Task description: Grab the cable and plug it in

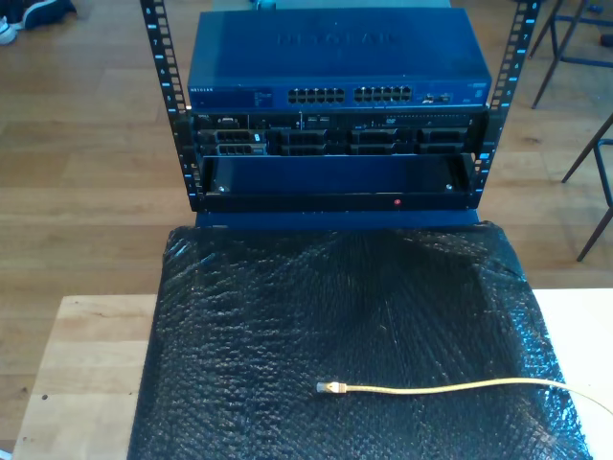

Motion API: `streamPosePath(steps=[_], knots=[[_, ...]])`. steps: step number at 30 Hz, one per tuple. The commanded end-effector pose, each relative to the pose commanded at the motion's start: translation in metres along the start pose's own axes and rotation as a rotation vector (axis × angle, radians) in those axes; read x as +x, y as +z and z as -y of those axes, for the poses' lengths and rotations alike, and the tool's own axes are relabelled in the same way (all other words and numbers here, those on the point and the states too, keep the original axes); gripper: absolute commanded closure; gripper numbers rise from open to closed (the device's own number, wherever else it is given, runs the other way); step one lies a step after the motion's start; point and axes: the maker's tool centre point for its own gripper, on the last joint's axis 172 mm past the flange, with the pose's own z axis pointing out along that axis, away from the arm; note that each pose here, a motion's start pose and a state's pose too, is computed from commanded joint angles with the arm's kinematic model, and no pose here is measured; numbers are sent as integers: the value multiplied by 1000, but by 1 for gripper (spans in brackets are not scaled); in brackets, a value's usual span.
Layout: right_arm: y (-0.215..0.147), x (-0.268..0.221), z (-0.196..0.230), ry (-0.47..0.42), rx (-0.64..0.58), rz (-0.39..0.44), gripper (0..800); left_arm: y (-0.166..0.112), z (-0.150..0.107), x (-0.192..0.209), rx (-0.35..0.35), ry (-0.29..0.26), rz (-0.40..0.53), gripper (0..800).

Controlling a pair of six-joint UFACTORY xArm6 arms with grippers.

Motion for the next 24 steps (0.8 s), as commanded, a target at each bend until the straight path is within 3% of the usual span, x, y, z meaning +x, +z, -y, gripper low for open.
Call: streamPosePath(steps=[6, 12, 24], knots=[[-11, 12, -13, 9, -43, -33, 0, -8, 19, 9, -5, -11, 4, 0], [-24, 30, -22, 7, -66, -64, 0, -10, 29, 29, -51, 12, -31, 0], [-29, 76, -53, -15, -69, -95, 0, -16, 53, 42, -32, 15, -33, 0]])
